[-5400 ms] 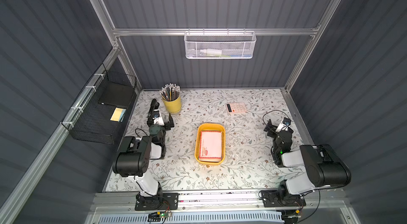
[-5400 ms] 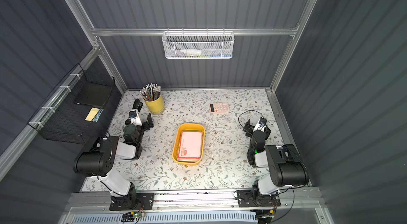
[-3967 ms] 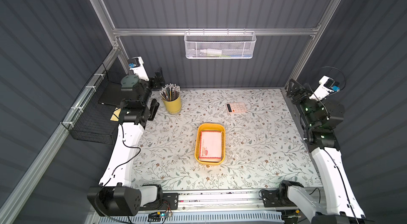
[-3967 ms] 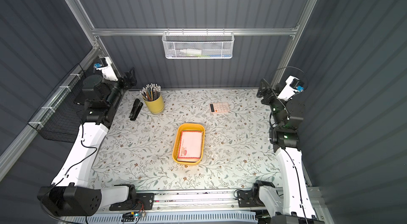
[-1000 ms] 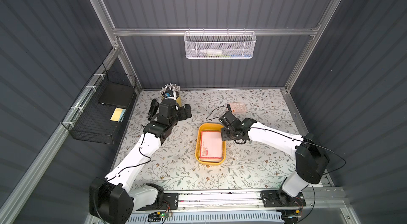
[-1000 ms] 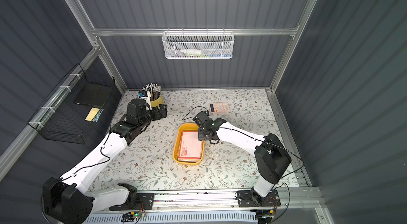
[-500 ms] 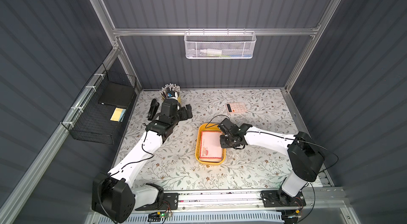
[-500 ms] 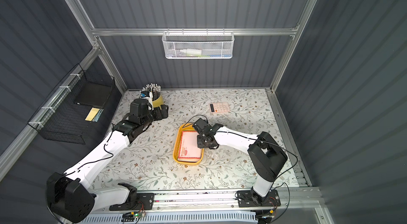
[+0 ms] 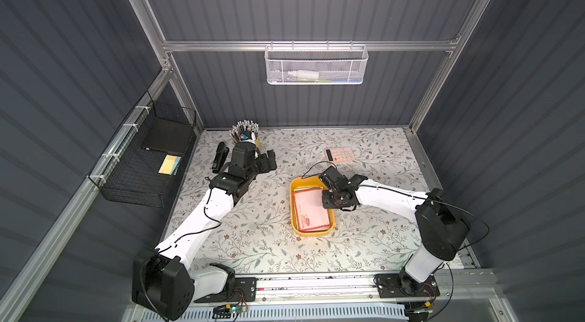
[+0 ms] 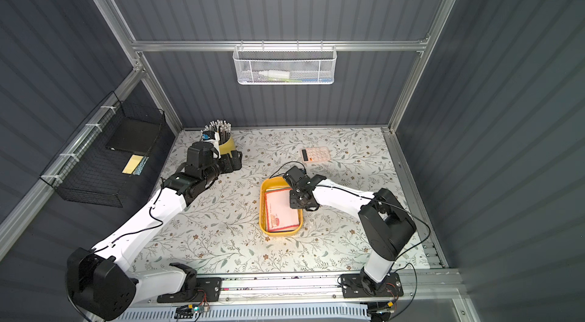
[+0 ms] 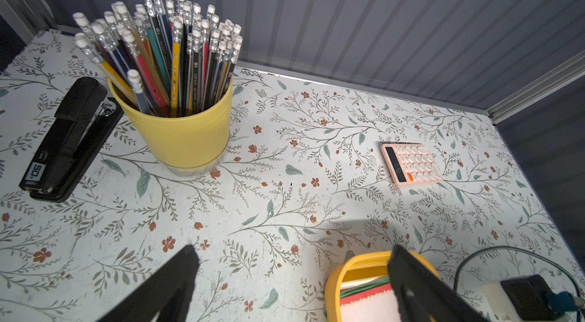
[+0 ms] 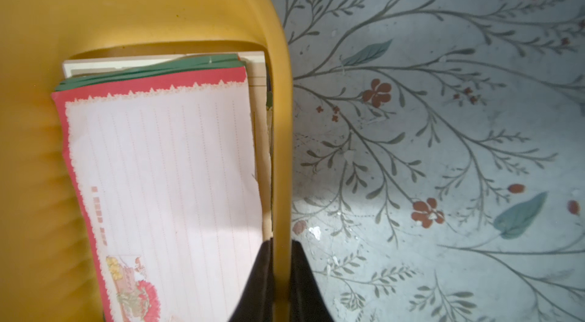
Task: Take out the stationery paper from the storage box
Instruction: Move the storage box to the center of the board.
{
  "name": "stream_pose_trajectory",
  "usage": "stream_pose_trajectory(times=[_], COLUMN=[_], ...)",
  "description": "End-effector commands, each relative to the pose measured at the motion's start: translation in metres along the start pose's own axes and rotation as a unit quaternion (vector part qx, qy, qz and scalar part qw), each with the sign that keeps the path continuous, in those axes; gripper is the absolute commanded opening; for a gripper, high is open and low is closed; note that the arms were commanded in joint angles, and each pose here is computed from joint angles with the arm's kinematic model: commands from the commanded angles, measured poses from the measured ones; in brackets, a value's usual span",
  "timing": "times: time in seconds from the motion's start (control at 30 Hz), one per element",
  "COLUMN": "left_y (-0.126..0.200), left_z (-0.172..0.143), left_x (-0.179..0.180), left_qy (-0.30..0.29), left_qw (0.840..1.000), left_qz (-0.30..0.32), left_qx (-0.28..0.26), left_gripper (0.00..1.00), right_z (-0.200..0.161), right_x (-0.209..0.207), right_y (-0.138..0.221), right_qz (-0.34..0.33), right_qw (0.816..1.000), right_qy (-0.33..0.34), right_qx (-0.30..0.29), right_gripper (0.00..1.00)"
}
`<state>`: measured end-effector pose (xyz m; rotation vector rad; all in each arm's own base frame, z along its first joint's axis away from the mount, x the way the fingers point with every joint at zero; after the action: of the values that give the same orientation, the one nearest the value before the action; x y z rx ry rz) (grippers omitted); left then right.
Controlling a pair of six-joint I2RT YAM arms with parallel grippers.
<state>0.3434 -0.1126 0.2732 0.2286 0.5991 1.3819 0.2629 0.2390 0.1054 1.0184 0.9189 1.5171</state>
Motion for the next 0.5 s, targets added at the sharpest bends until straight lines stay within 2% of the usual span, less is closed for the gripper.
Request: stream_pose_trajectory(times=[0.0,0.37,0.47], left_y=[-0.002,-0.006,-0.007], left_z=[-0.001,-0.004,-0.005], left_x=[-0.002,-0.002,-0.001], left_qy=[0.000,0.002,0.005], left_qw=[1.000,1.000,1.000], left_qz=[-0.004,-0.004,-0.002], left_qx=[0.002,0.006,0.007], left_gripper=[0.97,0.97,0.96], right_z=[0.004,0.017,0.016], right_x=[-0.021,-0.074,-0.078], right_y=[0.006,0.007,0.001], right_qz=[-0.017,-0.060,-0.066], right_qw=[1.000,0.998,0.997], right_qy=[-0.008,-0.019,-0.017], right_qx=[-0.009,-0.022,-0.021], right_gripper=[0.08,0.09,0.16])
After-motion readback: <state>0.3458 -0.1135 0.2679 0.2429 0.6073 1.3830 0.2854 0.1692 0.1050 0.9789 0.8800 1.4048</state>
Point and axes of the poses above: each gripper's point midway between its finger pads, its own y axis back along the fingers, its own x axis along the line the jaws close on, z = x × y, the point moved 5 cm from there along y, back along the fingers, and after that the axes turned 2 degrees about -y, right-handed, at the moved point
